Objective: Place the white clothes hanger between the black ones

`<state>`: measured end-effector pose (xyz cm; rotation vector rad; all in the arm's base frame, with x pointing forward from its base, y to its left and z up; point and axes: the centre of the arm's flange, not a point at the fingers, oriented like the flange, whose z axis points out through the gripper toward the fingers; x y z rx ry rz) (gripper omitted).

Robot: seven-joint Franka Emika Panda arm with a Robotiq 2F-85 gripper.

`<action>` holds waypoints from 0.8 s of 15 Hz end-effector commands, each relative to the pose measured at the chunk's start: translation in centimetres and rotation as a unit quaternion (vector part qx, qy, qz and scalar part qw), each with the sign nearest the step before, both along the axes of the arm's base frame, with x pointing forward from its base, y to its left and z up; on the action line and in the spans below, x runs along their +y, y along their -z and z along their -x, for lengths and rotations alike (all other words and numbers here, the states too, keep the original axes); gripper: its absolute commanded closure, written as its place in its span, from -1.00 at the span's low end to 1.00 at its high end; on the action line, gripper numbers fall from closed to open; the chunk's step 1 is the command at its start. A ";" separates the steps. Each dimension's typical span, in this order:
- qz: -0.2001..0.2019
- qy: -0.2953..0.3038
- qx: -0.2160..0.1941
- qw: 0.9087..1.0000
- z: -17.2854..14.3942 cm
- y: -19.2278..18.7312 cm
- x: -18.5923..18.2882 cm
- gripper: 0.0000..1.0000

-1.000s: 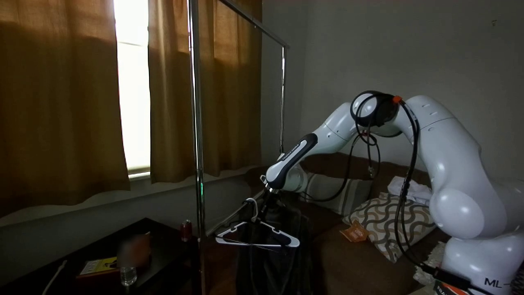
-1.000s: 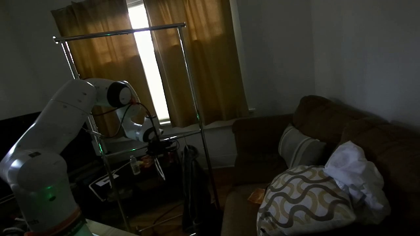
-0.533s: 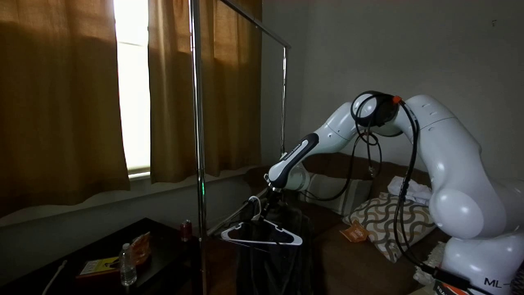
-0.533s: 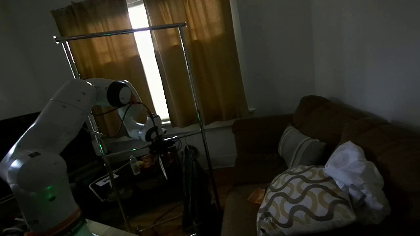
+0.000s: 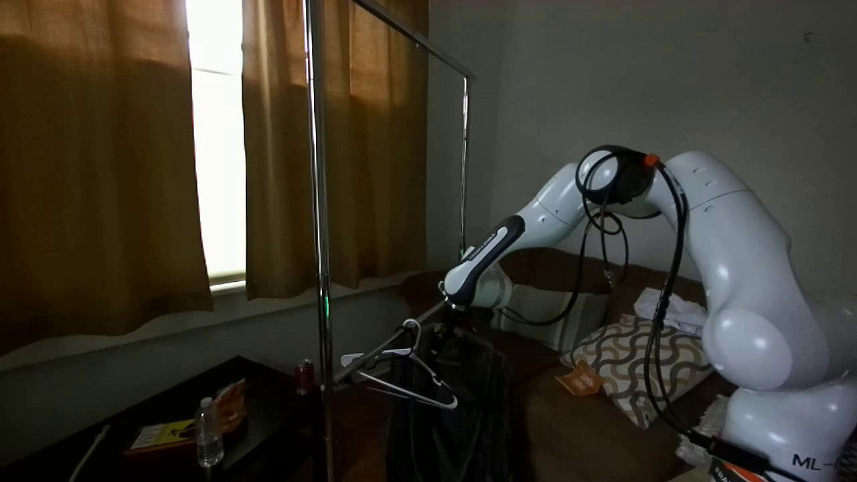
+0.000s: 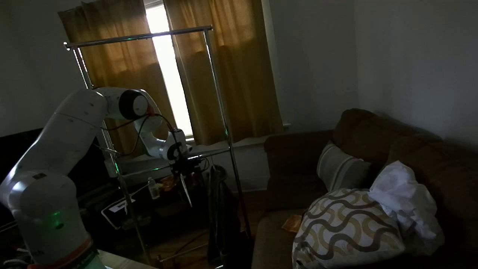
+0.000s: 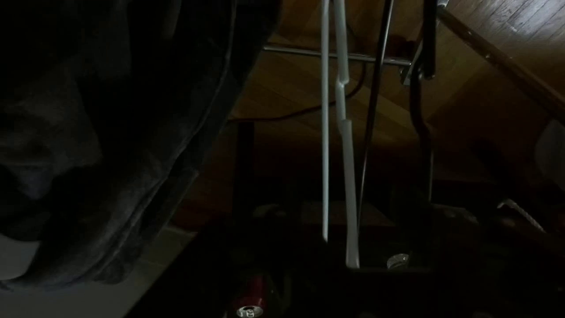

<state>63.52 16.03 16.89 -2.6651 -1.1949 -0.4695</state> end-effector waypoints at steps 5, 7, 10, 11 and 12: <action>0.052 -0.002 0.022 0.998 5.4 -5.6 -2.7 -1.00; 0.057 0.000 0.016 0.998 6.7 -7.4 -3.0 -1.00; 0.072 -0.007 0.024 0.997 8.9 -10.1 -3.7 -1.00; 0.077 -0.010 0.025 0.997 9.5 -11.0 -4.0 -1.00; 0.082 -0.010 0.026 0.996 10.1 -12.1 -4.1 -1.00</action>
